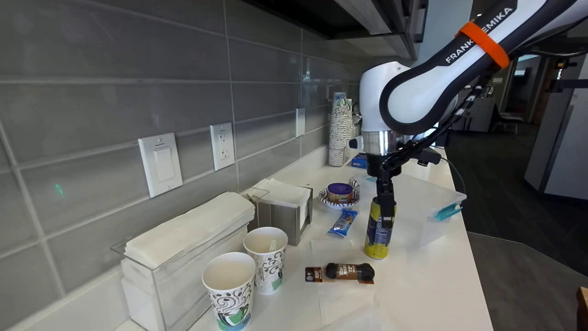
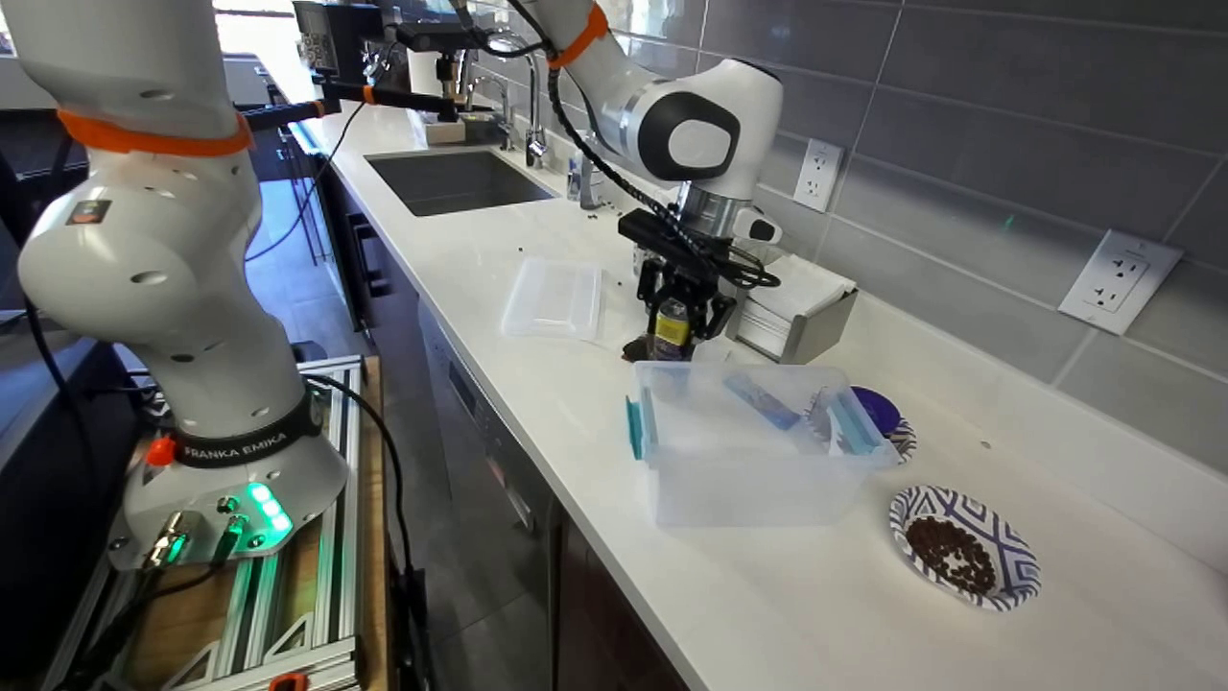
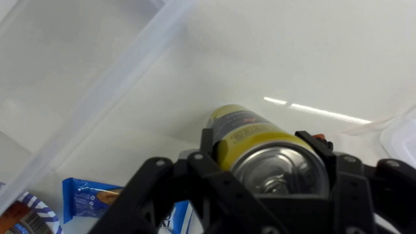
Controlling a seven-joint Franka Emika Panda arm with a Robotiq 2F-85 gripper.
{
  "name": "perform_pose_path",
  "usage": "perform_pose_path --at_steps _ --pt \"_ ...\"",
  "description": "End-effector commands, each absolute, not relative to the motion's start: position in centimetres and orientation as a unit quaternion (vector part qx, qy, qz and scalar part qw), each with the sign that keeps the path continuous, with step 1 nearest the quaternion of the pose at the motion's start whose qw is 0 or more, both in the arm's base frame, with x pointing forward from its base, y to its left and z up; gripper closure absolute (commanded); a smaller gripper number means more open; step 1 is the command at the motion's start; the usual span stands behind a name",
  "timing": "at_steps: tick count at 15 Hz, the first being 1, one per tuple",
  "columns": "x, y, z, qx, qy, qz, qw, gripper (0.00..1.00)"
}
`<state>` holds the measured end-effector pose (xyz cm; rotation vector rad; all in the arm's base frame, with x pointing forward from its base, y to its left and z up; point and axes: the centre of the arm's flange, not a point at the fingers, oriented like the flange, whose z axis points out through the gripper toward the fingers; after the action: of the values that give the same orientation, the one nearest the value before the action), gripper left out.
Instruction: Put the yellow and blue can in the clear container.
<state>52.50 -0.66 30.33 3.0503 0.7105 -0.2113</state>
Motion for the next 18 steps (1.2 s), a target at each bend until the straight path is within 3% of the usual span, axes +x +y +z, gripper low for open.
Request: perform_pose_path --at_steps 1,9,18 --pt "50.1 1.1 33.3 0.979 0.201 -0.021 -0.002 0.61" --pt "47.8 1.8 42.6 0.995 0.065 0.067 -0.024 0.61" --pt "45.6 -4.4 52.6 0.976 -0.154 0.145 -0.044 0.61"
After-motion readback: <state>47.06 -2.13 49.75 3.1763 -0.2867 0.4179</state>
